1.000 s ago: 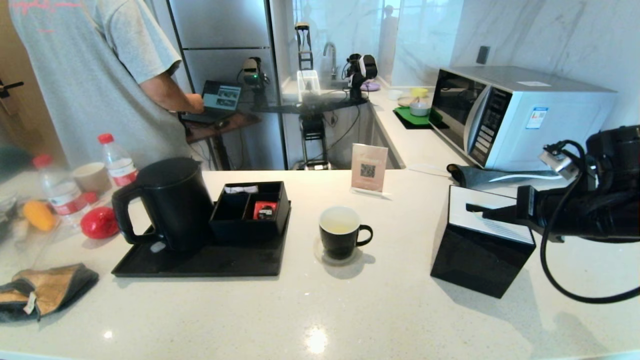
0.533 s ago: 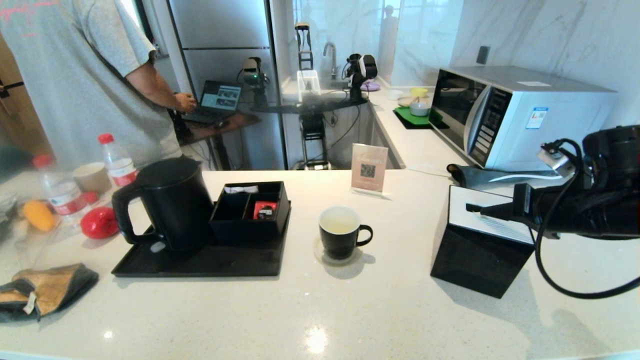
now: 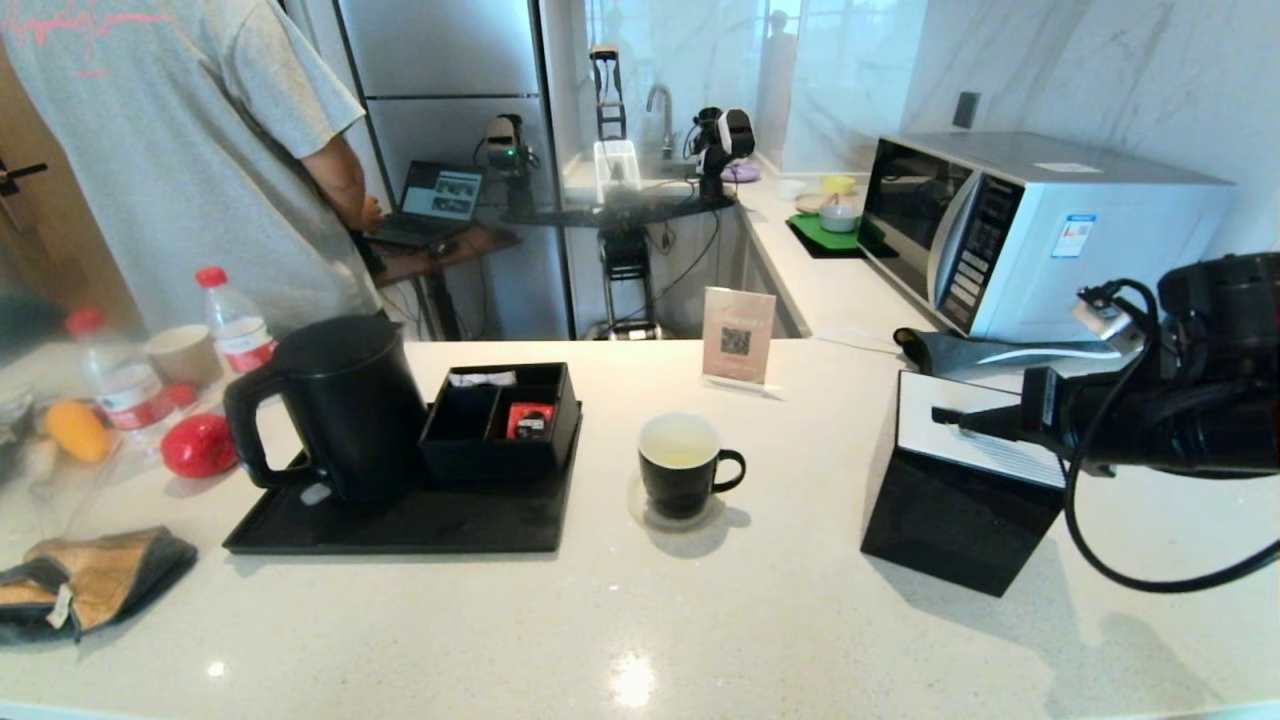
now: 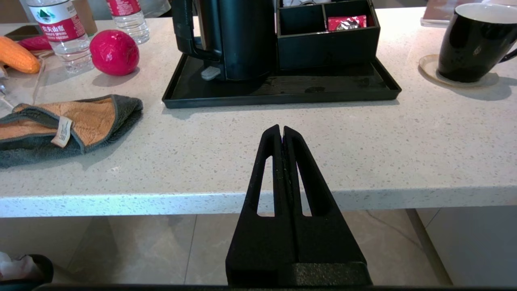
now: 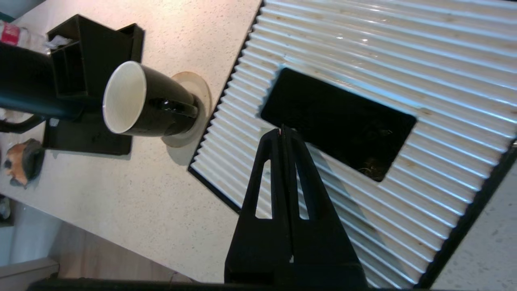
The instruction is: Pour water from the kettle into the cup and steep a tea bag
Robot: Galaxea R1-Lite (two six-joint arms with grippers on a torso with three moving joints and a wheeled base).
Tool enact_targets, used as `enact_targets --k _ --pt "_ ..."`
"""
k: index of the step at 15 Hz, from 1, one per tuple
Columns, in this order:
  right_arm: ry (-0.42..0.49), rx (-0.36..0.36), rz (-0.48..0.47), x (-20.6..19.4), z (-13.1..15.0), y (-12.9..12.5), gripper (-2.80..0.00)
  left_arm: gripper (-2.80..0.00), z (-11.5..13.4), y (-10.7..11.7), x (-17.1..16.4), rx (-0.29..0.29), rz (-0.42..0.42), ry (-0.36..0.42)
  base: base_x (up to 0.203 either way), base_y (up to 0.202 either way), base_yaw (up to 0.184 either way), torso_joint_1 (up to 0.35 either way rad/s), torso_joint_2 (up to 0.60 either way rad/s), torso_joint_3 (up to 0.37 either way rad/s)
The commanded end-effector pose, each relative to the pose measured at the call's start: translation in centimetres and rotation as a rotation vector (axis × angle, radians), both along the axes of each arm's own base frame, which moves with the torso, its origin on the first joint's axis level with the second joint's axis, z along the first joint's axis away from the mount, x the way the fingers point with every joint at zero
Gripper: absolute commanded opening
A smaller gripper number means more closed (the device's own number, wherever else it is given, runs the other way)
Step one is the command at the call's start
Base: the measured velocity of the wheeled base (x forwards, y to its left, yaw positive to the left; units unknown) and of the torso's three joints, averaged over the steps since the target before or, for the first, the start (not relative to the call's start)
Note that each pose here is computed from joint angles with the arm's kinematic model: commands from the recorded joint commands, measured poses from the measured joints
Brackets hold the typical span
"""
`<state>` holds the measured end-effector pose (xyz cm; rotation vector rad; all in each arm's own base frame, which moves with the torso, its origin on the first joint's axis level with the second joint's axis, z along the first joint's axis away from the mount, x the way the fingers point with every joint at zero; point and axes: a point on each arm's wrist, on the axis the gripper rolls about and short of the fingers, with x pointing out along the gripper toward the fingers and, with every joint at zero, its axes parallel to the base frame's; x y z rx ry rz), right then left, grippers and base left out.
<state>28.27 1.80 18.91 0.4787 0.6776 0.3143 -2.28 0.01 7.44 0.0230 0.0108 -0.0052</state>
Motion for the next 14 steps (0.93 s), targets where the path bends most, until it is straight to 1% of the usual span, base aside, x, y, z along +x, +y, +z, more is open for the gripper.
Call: enact_targets --k 1,6,9,12,14 --pt "0.004 -0.008 -0.014 0.34 -0.31 -0.01 -2.8 -2.8 0.0 0.0 0.0 0.0 -0.001 0.0 0.0 0.0 0.0 0.0 0.0 0.0" --pt "-0.004 -0.024 -0.041 0.83 -0.5 -0.1 -2.8 -2.8 0.0 0.0 0.0 0.0 0.0 0.0 0.0 0.0 0.0 0.0 0.0 0.0" --pt "-0.029 -0.02 -0.044 1.01 -0.34 -0.13 -2.8 -2.8 0.0 0.0 0.0 0.0 0.0 0.0 0.0 0.0 0.0 0.0 0.0 0.0" --pt "-0.052 0.017 -0.067 1.17 0.09 -0.11 -2.8 -2.8 0.0 0.0 0.0 0.0 0.0 0.0 0.0 0.0 0.0 0.0 0.0 0.0" --pt "-0.064 0.027 -0.073 1.11 0.37 -0.14 -2.8 -2.8 0.0 0.0 0.0 0.0 0.0 0.0 0.0 0.0 0.0 0.0 0.0 0.0"
